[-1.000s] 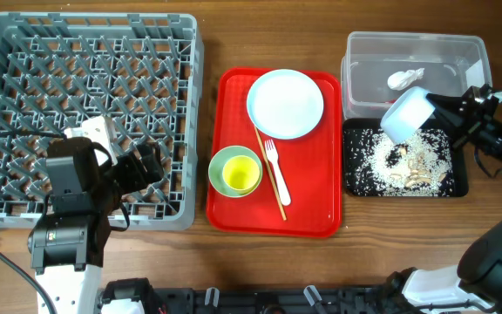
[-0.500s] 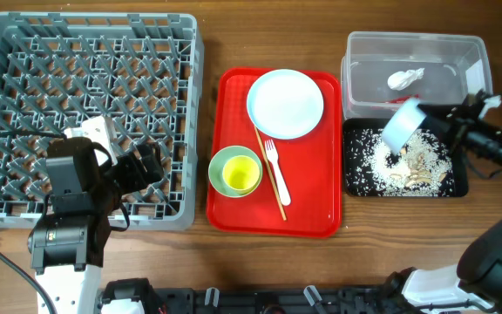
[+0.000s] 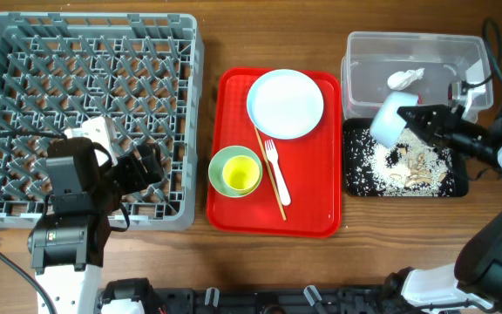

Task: Sort waste into correct bins and load items into the dishwasher rack
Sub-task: 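Tip the rice bowl over the black tray with the right gripper, shaking out rice, then place the emptied blue bowl onto the white plate with the right gripper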

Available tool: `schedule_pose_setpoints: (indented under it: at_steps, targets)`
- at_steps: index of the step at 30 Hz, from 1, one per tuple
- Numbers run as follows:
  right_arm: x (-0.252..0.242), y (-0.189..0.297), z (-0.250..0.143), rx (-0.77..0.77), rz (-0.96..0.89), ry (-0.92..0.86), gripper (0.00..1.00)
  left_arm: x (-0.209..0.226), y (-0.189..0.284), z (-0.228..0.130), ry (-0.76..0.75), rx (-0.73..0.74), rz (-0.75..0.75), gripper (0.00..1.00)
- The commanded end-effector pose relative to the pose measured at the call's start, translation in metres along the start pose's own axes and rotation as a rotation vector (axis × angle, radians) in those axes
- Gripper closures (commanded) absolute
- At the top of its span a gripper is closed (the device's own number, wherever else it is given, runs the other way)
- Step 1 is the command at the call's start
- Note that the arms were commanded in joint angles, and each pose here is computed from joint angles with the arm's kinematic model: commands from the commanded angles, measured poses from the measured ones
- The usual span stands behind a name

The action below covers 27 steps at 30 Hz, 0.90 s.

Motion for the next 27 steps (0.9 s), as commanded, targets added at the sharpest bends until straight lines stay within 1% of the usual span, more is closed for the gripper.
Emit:
schedule_pose_setpoints:
  at_steps: [1, 4, 8, 11, 14, 16, 18, 20, 23, 27]
  targets:
    - [0.030, 0.002, 0.000, -0.008, 0.205, 0.103, 0.96, -0.005, 0.005, 0.006, -0.003, -0.021, -0.021, 0.00]
    - [0.030, 0.002, 0.002, 0.000, 0.205, 0.035, 0.96, -0.005, 0.005, 0.006, -0.003, -0.020, -0.021, 0.00]
    - [0.030, 0.002, 0.005, 0.007, 0.204, -0.002, 0.96, -0.005, 0.005, 0.006, -0.003, -0.021, -0.021, 0.00]
    - [0.026, 0.002, 0.005, 0.013, 0.176, -0.097, 0.96, -0.005, 0.005, 0.006, -0.003, -0.021, -0.021, 0.00]
    - [0.003, -0.001, 0.007, -0.006, 0.016, -0.232, 0.96, -0.005, 0.005, 0.006, -0.003, -0.021, -0.021, 0.00]
    - [-0.025, -0.001, 0.004, -0.038, -0.192, -0.285, 0.96, -0.005, 0.005, 0.006, -0.003, -0.021, -0.021, 0.00]
    - [-0.038, 0.000, -0.002, -0.038, -0.341, -0.236, 0.96, -0.005, 0.005, 0.006, -0.003, -0.021, -0.021, 0.00]
    - [-0.034, -0.004, -0.008, -0.023, -0.388, -0.168, 0.96, -0.005, 0.005, 0.006, -0.003, -0.021, -0.021, 0.00]
    - [-0.007, -0.014, -0.010, -0.014, -0.381, -0.049, 0.95, -0.005, 0.005, 0.006, -0.003, -0.021, -0.021, 0.00]
    - [0.045, -0.030, -0.012, -0.021, -0.379, 0.189, 0.95, -0.005, 0.005, 0.006, -0.003, -0.021, -0.021, 0.00]
Point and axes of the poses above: each gripper's point midway between its finger pads, its own y axis back along the fingers, its own x axis along the line the jaws close on, z = x × y, the point moved 2 cm from there along y, back along the fingers, and after that the axes turned 7 degrees about -y, right-handed, at the moved point
